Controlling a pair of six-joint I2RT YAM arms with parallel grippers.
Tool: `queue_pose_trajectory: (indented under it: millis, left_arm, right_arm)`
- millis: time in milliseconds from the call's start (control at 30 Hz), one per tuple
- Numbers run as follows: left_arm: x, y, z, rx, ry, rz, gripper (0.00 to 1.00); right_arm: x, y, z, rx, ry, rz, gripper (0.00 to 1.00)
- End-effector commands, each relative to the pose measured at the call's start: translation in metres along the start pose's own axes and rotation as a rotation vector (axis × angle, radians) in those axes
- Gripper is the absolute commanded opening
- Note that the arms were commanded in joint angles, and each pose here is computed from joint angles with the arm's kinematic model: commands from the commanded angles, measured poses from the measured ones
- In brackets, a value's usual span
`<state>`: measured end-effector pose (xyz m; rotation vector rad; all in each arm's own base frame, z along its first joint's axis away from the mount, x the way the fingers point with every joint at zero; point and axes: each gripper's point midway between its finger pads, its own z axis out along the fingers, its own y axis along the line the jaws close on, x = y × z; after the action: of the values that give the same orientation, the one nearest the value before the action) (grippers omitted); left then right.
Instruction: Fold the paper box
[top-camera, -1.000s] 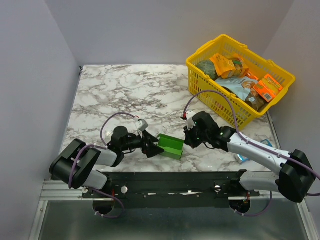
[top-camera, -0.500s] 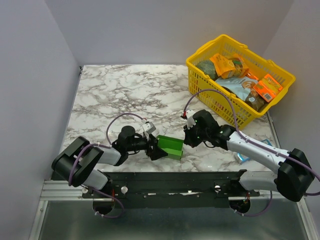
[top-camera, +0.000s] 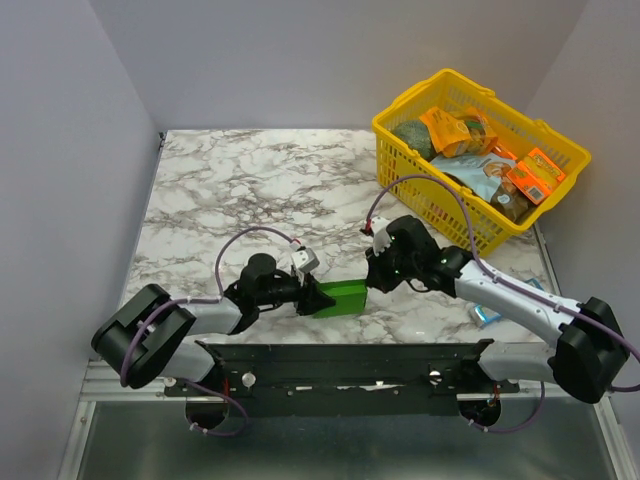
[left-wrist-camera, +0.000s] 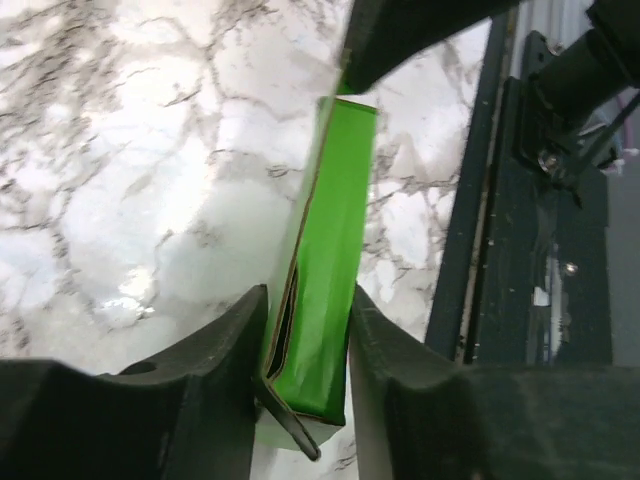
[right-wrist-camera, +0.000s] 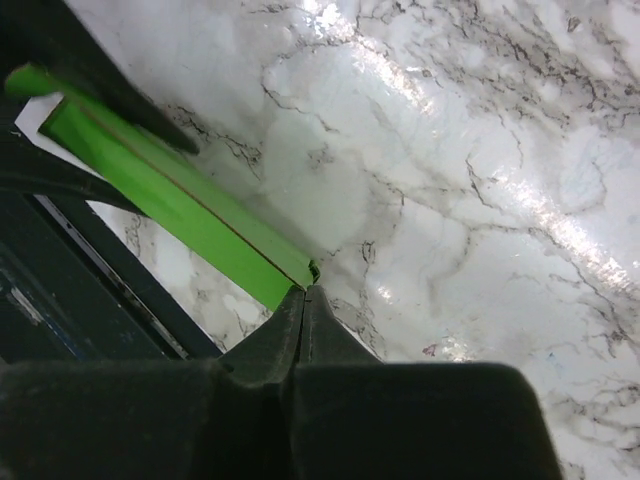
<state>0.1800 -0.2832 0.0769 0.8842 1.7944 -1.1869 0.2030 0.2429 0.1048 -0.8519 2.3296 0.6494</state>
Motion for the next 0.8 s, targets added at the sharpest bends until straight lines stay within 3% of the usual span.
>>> queue_pose_trajectory:
  millis: [0,33,67,167,300,433,500,767]
  left_arm:
    - [-0.003,-0.006,-0.004,0.000,-0.021,0.058,0.24]
    - [-0.003,-0.009,-0.005,0.009,-0.024,0.062,0.21]
    - [-0.009,-0.015,-0.007,0.031,-0.043,0.072,0.20]
    - [-0.024,-0.043,-0.014,0.140,-0.076,0.061,0.18]
    - [-0.033,-0.075,-0.023,0.224,-0.089,0.051,0.17]
    - [-0.039,-0.092,-0.023,0.257,-0.063,0.056,0.17]
    - [-0.040,-0.102,-0.023,0.293,-0.048,0.040,0.17]
    - [-0.054,-0.103,-0.024,0.266,-0.041,0.075,0.17]
  right_arm:
    - [-0.013,0.008,-0.013,-0.023,-0.020,-0.004,0.17]
    - [-0.015,0.007,-0.016,-0.015,-0.027,-0.002,0.25]
    - [-0.022,0.008,-0.023,-0.009,-0.053,-0.009,0.43]
    - [-0.035,0.017,-0.043,-0.040,-0.112,-0.058,0.65]
    - [-0.050,0.043,-0.070,-0.161,-0.195,-0.141,0.72]
    - [-0.048,0.069,-0.086,-0.298,-0.198,-0.192,0.78]
    - [-0.041,0.075,-0.089,-0.342,-0.162,-0.223,0.83]
    - [-0.021,0.107,-0.104,-0.532,-0.067,-0.309,0.84]
